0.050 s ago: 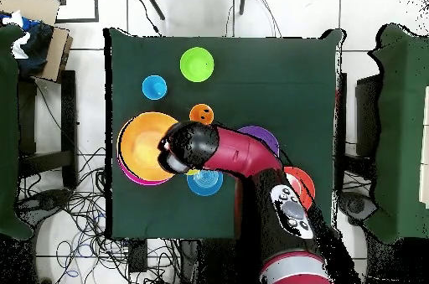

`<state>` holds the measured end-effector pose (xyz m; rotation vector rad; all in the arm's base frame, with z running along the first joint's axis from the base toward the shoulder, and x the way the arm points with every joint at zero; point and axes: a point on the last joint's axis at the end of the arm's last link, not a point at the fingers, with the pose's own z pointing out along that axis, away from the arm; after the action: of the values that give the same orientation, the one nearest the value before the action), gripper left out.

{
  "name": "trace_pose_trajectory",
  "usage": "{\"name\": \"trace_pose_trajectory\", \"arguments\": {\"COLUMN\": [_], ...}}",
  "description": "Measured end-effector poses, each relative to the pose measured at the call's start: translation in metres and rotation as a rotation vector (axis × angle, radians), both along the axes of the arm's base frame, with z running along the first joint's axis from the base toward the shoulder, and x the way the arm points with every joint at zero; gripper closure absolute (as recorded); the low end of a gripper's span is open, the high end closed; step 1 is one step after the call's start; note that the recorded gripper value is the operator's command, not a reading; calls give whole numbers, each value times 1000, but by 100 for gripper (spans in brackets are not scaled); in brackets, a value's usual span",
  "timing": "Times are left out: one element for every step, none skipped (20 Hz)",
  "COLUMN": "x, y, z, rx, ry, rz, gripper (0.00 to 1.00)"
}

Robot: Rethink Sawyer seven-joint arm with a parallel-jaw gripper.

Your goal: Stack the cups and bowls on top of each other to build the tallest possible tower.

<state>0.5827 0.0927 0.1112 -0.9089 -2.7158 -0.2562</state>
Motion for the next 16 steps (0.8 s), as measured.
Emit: {"name": "trace_pose_trajectory", "arguments": {"x": [0,1,1,2,2,2,2,1,1,1,1,1,1,1,1,0], "y": [4,10,14,17,26,29,30,34,38,39,41,42,44,45,46,46], "z": [1,3,5,6,9,10,10,10,10,10,11,11,11,12,12,11], "rx": [1,4,5,6,7,8,8,9,10,11,12,13,14,14,14,12], "ry": [-2,-5,-7,-9,-13,-13,-14,-13,-11,-11,-10,-10,-8,-8,-7,-6], "rz": [3,8,10,13,19,21,23,25,24,23,22,19,15,13,13,12], "gripper": [100,100,100,100,100,100,100,100,100,100,100,100,100,100,100,100]}}
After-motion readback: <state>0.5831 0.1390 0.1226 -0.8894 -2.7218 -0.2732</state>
